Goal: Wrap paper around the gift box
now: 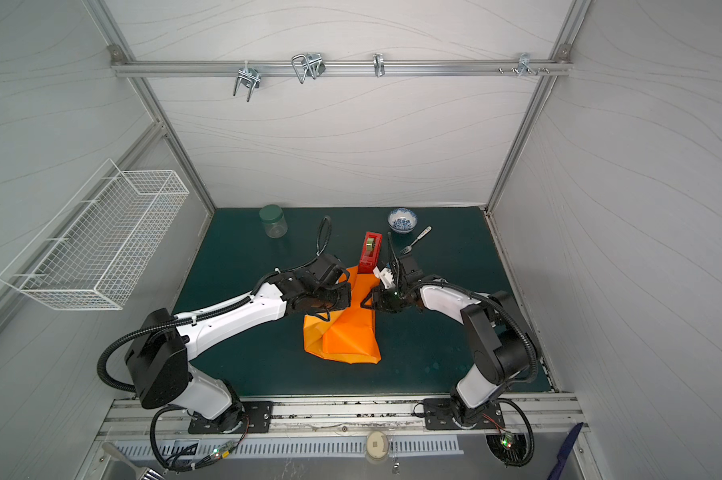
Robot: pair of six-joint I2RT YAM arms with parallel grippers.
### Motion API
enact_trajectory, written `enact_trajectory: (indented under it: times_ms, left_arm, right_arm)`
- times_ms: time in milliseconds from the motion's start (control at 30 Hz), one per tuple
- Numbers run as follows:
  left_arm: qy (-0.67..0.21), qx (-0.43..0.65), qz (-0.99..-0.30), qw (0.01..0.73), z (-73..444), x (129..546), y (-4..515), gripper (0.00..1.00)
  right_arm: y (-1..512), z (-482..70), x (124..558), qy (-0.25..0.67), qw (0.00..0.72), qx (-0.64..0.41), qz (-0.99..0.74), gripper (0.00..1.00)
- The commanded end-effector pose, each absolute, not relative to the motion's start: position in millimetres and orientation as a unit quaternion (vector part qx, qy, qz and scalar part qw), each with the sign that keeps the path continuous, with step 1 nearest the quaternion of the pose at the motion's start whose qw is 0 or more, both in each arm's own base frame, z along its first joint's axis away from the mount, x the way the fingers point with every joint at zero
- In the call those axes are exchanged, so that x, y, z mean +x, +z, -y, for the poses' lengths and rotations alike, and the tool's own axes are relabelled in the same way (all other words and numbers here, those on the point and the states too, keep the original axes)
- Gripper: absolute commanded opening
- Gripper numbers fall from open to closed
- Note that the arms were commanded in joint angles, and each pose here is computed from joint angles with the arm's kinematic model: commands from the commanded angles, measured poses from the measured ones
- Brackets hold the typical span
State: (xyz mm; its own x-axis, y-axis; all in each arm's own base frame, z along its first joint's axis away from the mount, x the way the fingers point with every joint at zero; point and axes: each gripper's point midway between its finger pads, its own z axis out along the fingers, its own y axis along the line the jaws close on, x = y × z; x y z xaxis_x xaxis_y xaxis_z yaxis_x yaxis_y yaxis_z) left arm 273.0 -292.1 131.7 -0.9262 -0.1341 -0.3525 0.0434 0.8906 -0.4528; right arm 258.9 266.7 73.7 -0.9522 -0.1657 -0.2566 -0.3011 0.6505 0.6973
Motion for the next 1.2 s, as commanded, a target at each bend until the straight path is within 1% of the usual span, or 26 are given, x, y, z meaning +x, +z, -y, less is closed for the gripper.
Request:
enact_trajectory:
  times_ms: [0, 200, 567, 767, 1033, 1167]
  left_arm:
    - [-0.260, -0.046, -0.943, 0.201, 301, 279, 135, 0.00]
    - [-0.279, -0.053, -0.939, 0.193, 309, 280, 134, 0.00]
    - [-0.256, -0.051, -0.946, 0.190, 304, 280, 119, 0.00]
    - [-0.255, -0.049, -0.945, 0.200, 296, 281, 130, 0.00]
    - [-0.260, -0.071, -0.935, 0.232, 265, 280, 154, 0.00]
    - [-0.270, -0.073, -0.933, 0.225, 269, 278, 154, 0.00]
  right_arm:
    - [40, -254, 231, 0.347, 0.028, -0.121, -0.930, 0.47]
    - [38, -257, 228, 0.345, 0.024, -0.124, -0.930, 0.47]
    - [46, -257, 233, 0.346, 0.037, -0.123, -0.929, 0.47]
    - [46, -256, 232, 0.345, 0.037, -0.122, -0.930, 0.47]
    - [46, -255, 232, 0.343, 0.037, -0.125, -0.930, 0.47]
    - [46, -256, 233, 0.345, 0.036, -0.123, -0.930, 0.47]
